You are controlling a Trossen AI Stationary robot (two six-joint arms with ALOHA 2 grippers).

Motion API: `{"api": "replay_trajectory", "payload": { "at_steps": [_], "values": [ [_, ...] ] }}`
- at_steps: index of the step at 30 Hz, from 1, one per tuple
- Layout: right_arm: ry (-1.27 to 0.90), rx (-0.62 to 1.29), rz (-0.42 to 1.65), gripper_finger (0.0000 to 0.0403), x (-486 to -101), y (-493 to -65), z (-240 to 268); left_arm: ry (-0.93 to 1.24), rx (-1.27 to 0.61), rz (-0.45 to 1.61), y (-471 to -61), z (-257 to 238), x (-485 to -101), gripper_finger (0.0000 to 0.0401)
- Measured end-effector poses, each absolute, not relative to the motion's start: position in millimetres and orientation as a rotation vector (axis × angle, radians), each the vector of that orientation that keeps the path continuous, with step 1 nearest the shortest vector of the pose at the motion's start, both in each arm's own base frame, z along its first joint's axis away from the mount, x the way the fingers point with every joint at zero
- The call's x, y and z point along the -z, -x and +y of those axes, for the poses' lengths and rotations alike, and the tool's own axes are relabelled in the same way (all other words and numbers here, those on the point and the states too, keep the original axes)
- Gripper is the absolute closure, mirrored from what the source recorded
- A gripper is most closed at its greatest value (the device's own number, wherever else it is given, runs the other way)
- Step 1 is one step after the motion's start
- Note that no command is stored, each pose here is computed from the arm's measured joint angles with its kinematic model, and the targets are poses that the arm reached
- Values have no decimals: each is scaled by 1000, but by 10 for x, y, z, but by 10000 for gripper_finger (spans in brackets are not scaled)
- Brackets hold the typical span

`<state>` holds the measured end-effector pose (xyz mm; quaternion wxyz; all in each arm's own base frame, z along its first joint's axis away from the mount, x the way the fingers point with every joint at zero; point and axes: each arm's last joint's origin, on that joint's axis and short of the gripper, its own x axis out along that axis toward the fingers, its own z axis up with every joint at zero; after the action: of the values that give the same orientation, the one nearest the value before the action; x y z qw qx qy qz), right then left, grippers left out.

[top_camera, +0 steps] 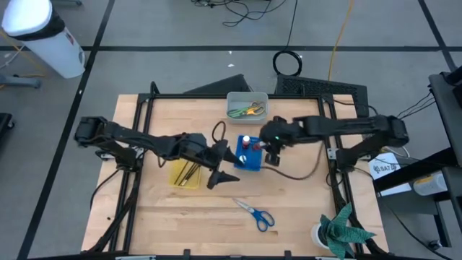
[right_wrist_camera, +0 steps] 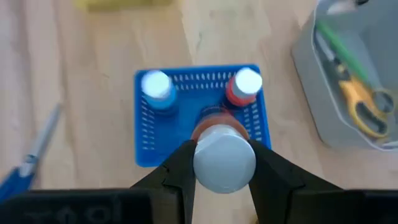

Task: Pick & Place Paint Supplies
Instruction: Put the orange paint bottle into the blue bin

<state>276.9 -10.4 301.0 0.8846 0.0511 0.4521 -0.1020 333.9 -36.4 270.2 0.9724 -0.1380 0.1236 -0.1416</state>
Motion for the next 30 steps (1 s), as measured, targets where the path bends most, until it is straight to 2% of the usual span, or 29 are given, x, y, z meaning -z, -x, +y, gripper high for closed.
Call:
{"api": "replay_trajectory", "payload": {
  "at_steps": [10,27,30],
  "values": [
    [-127,218,1086,297,-2585,-3035,-456,250,285,270,-3269,-354,-2752,67],
    [-125,193,1214,297,-2169,-3229,-564,260,270,295,-3266,-321,-2728,76],
    [-124,193,1208,276,-2170,-3235,-566,260,270,296,-3267,-321,-2727,70]
  ]
}}
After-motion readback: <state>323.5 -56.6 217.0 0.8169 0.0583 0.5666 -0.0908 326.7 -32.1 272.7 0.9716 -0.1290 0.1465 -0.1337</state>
